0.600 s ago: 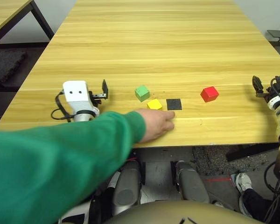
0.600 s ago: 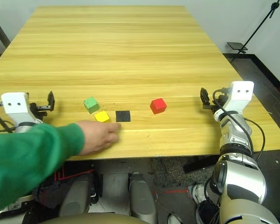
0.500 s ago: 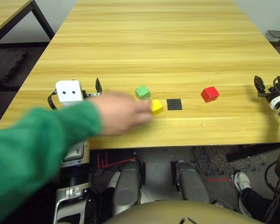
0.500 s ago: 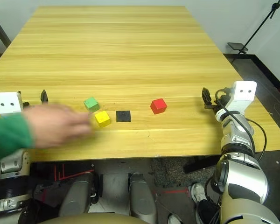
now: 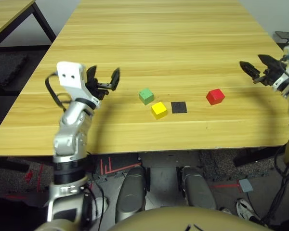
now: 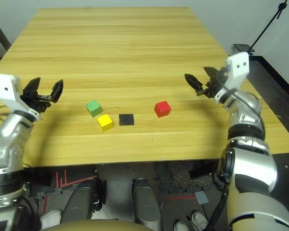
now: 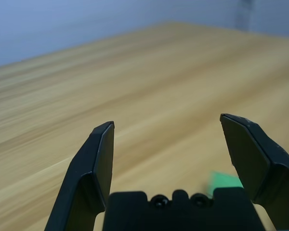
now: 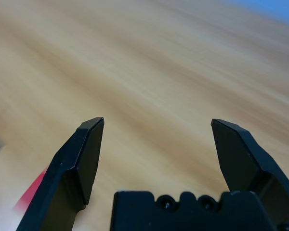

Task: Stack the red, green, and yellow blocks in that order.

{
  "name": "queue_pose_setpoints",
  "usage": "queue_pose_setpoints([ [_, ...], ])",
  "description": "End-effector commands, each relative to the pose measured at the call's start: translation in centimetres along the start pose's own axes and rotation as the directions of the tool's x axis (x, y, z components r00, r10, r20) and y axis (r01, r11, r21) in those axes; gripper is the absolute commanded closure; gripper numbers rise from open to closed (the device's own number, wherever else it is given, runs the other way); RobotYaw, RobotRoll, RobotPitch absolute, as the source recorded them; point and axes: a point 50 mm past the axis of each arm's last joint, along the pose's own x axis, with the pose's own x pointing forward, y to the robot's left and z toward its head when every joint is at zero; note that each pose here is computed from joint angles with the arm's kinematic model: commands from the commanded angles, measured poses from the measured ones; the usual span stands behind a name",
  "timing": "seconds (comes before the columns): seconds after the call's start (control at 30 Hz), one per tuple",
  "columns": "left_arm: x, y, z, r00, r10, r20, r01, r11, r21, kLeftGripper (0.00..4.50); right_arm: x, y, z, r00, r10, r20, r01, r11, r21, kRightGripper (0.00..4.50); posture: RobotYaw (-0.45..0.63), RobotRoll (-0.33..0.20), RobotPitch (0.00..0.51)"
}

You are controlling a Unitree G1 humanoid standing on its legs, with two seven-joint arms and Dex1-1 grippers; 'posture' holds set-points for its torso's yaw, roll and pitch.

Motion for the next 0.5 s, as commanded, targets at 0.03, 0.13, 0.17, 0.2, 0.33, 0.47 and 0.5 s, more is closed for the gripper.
queue_pose_setpoints([
  [0.03, 0.7, -1.1, 0.5, 0.981, -0.183, -0.065, 0.183, 0.983, -0.012, 0.03, -0.1, 0.9, 0.5, 0.931, 0.276, -0.239, -0.302, 0.950, -0.079, 0.00, 0.21, -0.187, 0.056],
  [0.13, 1.3, -1.7, 0.8, 0.961, -0.260, -0.096, 0.261, 0.965, -0.002, 0.03, 0.7, 1.2, 1.1, 0.855, 0.343, -0.389, -0.434, 0.884, -0.174, 0.00, 0.23, -0.185, 0.054],
  [0.17, 1.4, -1.8, 0.8, 0.956, -0.273, -0.103, 0.275, 0.961, 0.002, 0.03, 0.9, 1.3, 1.2, 0.841, 0.348, -0.414, -0.454, 0.871, -0.188, 0.00, 0.24, -0.185, 0.052],
  [0.2, 1.7, -2.1, 0.9, 0.950, -0.293, -0.110, 0.295, 0.955, 0.010, 0.03, 1.5, 1.4, 1.4, 0.823, 0.359, -0.441, -0.481, 0.853, -0.202, 0.00, 0.25, -0.188, 0.056],
  [0.33, 2.6, -3.4, 1.3, 0.935, -0.335, -0.115, 0.340, 0.940, 0.022, 0.03, 4.0, 2.2, 1.6, 0.759, 0.375, -0.532, -0.568, 0.781, -0.259, 0.00, 0.30, -0.190, 0.061],
  [0.47, 2.6, -4.0, 1.2, 0.941, -0.321, -0.111, 0.324, 0.946, 0.018, 0.03, 5.6, 2.8, 1.4, 0.731, 0.337, -0.593, -0.593, 0.744, -0.308, 0.00, 0.33, -0.194, 0.064],
  [0.5, 2.5, -4.2, 1.0, 0.942, -0.316, -0.115, 0.319, 0.948, 0.015, 0.03, 6.0, 2.9, 1.4, 0.725, 0.328, -0.605, -0.598, 0.736, -0.318, 0.00, 0.34, -0.193, 0.065],
])
